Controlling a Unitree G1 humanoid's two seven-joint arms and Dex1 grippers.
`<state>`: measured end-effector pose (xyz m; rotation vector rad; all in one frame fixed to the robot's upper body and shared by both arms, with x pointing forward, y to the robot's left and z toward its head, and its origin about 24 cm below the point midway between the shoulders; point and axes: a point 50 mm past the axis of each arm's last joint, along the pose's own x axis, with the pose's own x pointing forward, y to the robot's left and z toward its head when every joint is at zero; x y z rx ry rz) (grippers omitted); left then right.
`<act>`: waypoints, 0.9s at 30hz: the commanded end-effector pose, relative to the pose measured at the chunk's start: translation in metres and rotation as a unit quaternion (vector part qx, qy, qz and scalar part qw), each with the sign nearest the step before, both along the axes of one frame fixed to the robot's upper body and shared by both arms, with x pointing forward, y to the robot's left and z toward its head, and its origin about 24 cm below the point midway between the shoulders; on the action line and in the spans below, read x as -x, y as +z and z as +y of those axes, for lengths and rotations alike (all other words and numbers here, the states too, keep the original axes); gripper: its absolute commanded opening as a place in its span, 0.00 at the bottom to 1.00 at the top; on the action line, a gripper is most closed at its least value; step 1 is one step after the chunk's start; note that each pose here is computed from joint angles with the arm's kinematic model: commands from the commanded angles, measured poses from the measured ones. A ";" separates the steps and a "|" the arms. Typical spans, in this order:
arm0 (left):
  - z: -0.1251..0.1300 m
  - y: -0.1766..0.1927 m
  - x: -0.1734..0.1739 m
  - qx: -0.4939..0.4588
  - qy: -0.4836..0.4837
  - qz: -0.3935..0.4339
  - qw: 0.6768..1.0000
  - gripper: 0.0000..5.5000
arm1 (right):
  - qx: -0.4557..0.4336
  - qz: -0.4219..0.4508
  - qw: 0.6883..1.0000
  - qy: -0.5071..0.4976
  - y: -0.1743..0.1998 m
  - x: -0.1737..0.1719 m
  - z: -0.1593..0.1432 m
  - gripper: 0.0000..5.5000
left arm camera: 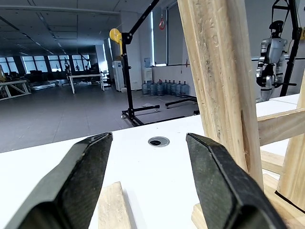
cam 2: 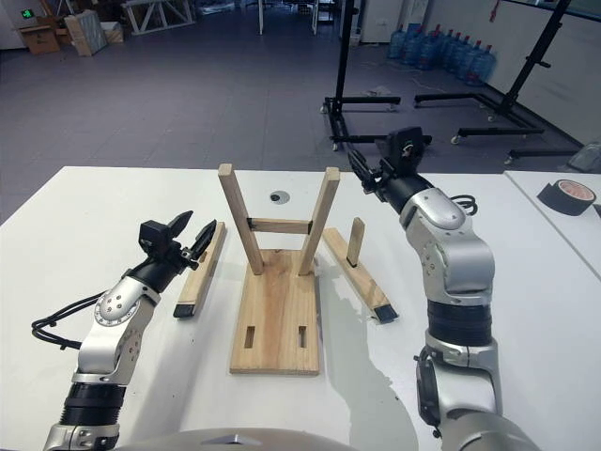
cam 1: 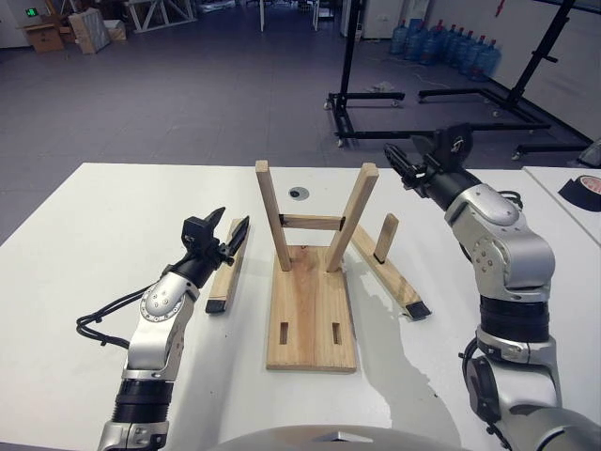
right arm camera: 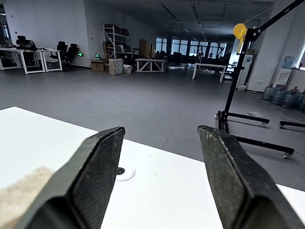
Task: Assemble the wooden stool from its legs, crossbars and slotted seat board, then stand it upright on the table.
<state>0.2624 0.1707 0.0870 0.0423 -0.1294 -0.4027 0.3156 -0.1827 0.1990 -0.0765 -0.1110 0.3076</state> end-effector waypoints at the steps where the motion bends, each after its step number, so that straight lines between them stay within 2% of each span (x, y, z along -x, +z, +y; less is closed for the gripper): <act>1: 0.008 -0.002 0.000 0.023 0.025 0.009 0.999 0.51 | 0.072 0.065 0.995 -0.016 -0.068 -0.002 0.011 0.51; 3: 0.008 -0.003 0.000 0.028 0.027 0.011 0.999 0.51 | 0.076 0.156 0.984 -0.040 -0.131 0.003 0.004 0.51; 5: 0.012 -0.003 0.001 0.029 0.036 0.010 0.999 0.51 | 0.033 0.179 0.982 -0.053 -0.144 -0.001 0.004 0.51; 8: 0.007 -0.006 0.005 0.040 0.035 0.011 0.999 0.51 | -0.004 0.142 0.989 -0.038 -0.118 -0.010 0.010 0.51; 11: 0.002 -0.008 0.007 0.042 0.033 0.011 0.999 0.51 | -0.035 0.112 0.992 -0.047 -0.090 -0.015 0.003 0.51; 16: 0.007 -0.010 0.011 0.044 0.041 0.013 0.998 0.51 | -0.104 0.033 0.993 -0.038 -0.019 -0.007 -0.001 0.51; 19: 0.007 -0.006 0.012 0.028 0.036 0.006 0.999 0.51 | -0.114 -0.001 0.991 -0.074 -0.001 0.012 -0.035 0.51; 20: 0.009 -0.005 0.013 0.028 0.039 0.003 0.999 0.51 | -0.120 0.021 0.989 -0.086 -0.012 0.020 -0.051 0.51; 22: 0.012 -0.008 0.018 0.031 0.054 0.007 0.998 0.51 | -0.119 0.094 0.986 -0.072 -0.046 0.035 -0.065 0.57; 25: 0.012 -0.011 0.021 0.027 0.063 0.006 0.998 0.51 | -0.122 0.188 0.971 -0.079 -0.099 0.063 -0.076 0.68; 27: 0.007 -0.006 0.021 -0.004 0.029 -0.005 1.000 0.51 | -0.103 0.237 0.964 -0.066 -0.124 0.078 -0.068 0.72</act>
